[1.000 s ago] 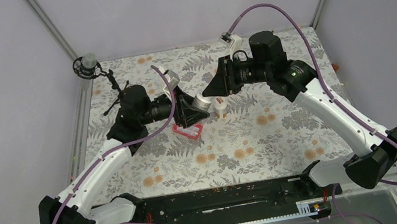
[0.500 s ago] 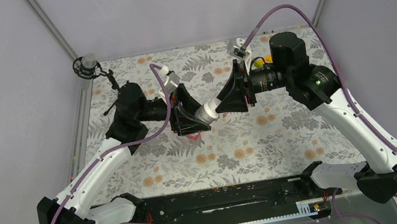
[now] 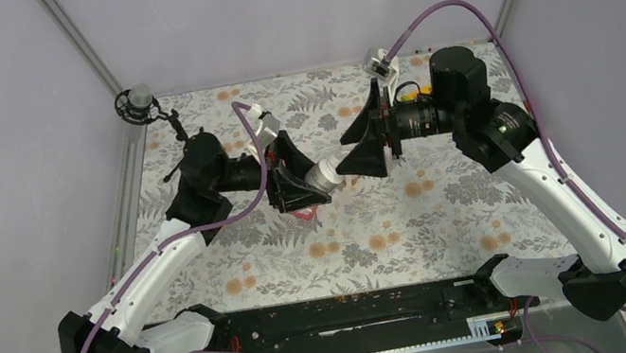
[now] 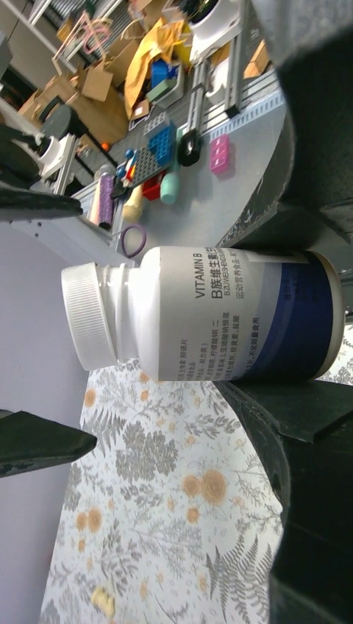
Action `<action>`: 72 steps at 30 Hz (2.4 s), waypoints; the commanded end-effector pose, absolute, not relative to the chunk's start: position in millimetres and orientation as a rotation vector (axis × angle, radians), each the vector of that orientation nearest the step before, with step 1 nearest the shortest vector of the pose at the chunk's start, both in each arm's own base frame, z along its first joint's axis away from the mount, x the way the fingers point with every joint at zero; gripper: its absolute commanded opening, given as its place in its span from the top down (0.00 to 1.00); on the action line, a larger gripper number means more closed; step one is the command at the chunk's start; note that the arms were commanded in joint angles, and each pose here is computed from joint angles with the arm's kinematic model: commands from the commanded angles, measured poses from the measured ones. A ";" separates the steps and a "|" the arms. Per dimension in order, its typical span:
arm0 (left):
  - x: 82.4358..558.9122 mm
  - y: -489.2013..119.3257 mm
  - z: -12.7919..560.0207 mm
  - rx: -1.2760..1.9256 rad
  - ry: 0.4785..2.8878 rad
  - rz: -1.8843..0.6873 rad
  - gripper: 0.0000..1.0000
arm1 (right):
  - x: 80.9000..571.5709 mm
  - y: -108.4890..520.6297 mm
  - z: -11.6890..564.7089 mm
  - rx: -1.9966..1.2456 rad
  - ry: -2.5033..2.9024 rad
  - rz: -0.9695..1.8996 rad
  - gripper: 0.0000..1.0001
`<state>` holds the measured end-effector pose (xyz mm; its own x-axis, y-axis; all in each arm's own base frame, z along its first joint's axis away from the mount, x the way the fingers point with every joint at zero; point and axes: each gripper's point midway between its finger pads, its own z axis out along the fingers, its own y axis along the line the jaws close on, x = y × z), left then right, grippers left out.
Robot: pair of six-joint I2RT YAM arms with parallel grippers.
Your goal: Sort the pills into containers
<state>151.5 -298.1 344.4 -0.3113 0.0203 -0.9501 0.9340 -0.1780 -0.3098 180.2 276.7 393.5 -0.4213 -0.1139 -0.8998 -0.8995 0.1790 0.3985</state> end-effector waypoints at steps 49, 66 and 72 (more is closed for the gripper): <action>256.7 -176.4 142.4 0.928 2.071 -0.314 1.00 | 284.0 192.9 272.1 -0.028 2.191 0.720 0.60; 261.1 -171.4 87.9 1.047 2.331 -0.228 1.00 | 292.7 178.7 258.8 0.021 2.209 0.661 0.60; 263.2 -174.0 79.0 1.047 2.379 -0.229 1.00 | 293.4 173.2 257.1 0.034 2.208 0.651 0.60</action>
